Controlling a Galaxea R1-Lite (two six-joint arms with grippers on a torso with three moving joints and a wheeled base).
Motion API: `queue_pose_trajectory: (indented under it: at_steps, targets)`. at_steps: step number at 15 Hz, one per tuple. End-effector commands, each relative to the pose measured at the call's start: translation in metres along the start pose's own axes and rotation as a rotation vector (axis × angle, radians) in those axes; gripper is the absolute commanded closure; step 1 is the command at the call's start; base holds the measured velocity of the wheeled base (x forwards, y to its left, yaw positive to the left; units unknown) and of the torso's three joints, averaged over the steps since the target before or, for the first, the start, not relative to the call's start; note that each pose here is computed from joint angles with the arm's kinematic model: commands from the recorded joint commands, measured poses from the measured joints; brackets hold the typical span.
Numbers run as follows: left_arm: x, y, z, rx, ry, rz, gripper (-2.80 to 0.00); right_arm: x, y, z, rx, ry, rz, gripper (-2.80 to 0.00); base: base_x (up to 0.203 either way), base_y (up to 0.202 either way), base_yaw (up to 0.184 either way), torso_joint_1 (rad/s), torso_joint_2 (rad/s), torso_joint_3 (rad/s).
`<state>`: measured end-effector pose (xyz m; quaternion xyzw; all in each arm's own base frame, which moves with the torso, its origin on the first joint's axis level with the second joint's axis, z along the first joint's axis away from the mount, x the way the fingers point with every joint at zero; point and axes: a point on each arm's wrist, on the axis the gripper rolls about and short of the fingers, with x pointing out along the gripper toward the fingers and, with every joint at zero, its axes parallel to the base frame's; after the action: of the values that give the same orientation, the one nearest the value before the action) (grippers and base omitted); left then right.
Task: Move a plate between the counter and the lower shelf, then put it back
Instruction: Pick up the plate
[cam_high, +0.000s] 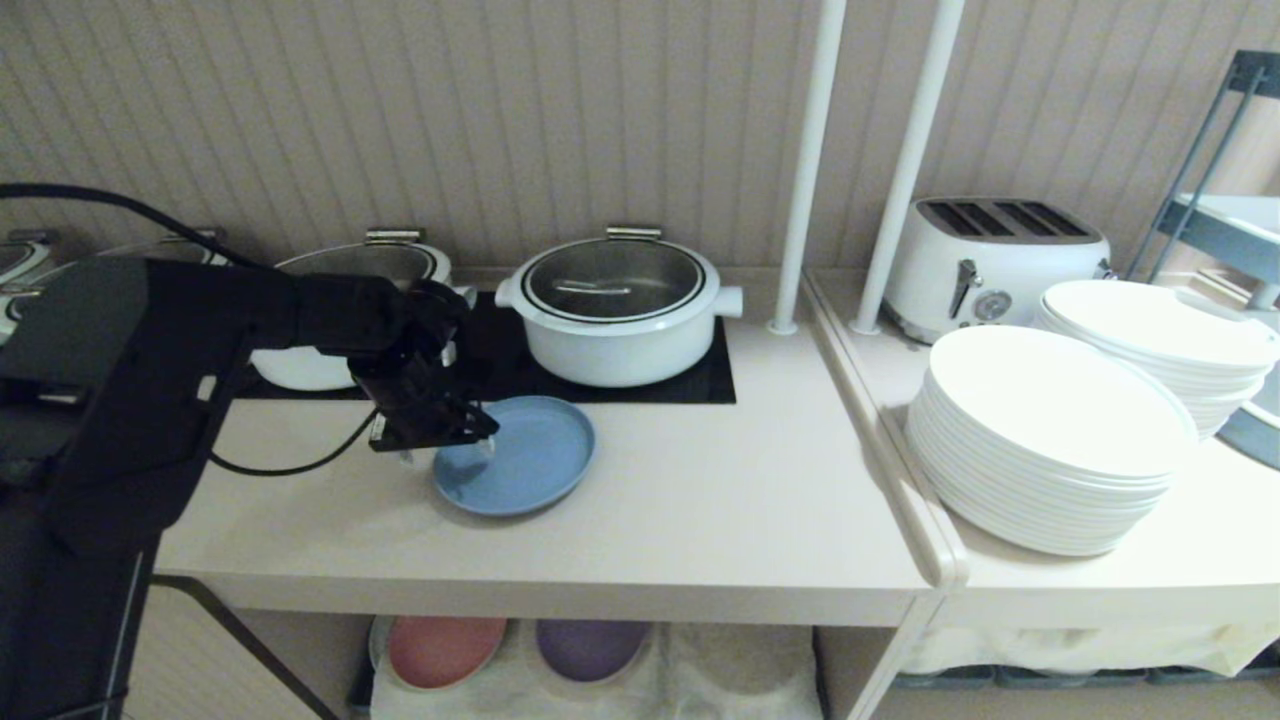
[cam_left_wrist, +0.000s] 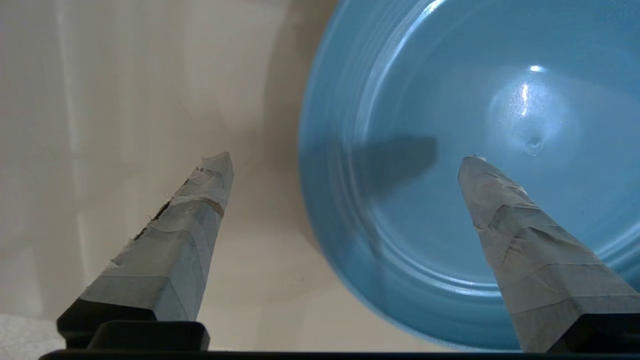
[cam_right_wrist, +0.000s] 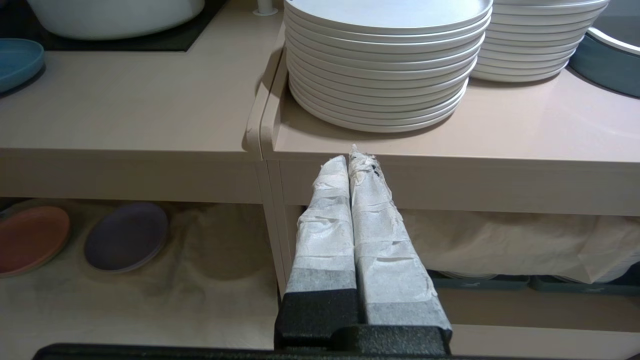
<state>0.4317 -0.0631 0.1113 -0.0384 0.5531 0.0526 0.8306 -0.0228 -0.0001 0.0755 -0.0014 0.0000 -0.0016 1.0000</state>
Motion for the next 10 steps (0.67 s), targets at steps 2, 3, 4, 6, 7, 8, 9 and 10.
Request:
queue_pose_trajectory:
  at_steps: [2, 3, 4, 6, 7, 8, 9, 10]
  targets:
    - [0.0065, -0.0008, 0.0007, -0.001, 0.01, 0.002, -2.8, 0.0001, 0.0, 0.0, 0.0, 0.002, 0.0, 0.0, 0.0, 0.0, 0.0, 0.0, 0.0, 0.0]
    - [0.008, -0.0012, 0.0013, -0.001, 0.009, 0.0, -2.8, 0.0001, 0.0, 0.0, 0.0, 0.002, 0.0, 0.0, 0.0, 0.0, 0.0, 0.0, 0.0, 0.0]
    - [0.0087, -0.0013, 0.0012, -0.001, 0.011, -0.001, -2.8, 0.0001, 0.0, 0.0, 0.0, 0.002, 0.0, 0.0, 0.0, 0.0, 0.0, 0.0, 0.0, 0.0]
    - [0.0108, -0.0017, 0.0019, -0.001, 0.005, -0.003, -2.8, 0.0001, 0.0, 0.0, 0.0, 0.002, 0.0, 0.0, 0.0, 0.0, 0.0, 0.0, 0.0, 0.0]
    - [0.0117, -0.0018, 0.0018, -0.001, 0.005, -0.003, -2.8, 0.0001, 0.0, 0.0, 0.0, 0.002, 0.0, 0.0, 0.0, 0.0, 0.0, 0.0, 0.0, 0.0]
    - [0.0116, -0.0024, 0.0017, 0.0, 0.005, -0.003, -2.8, 0.0001, 0.0, 0.0, 0.0, 0.002, 0.0, 0.0, 0.0, 0.0, 0.0, 0.0, 0.0, 0.0]
    - [0.0123, -0.0031, 0.0014, 0.0, 0.006, -0.003, -2.8, 0.0001, 0.0, 0.0, 0.0, 0.002, 0.0, 0.0, 0.0, 0.0, 0.0, 0.0, 0.0, 0.0]
    - [0.0136, -0.0032, 0.0011, 0.0, 0.009, -0.003, -2.8, 0.0001, 0.0, 0.0, 0.0, 0.002, 0.0, 0.0, 0.0, 0.0, 0.0, 0.0, 0.0, 0.0]
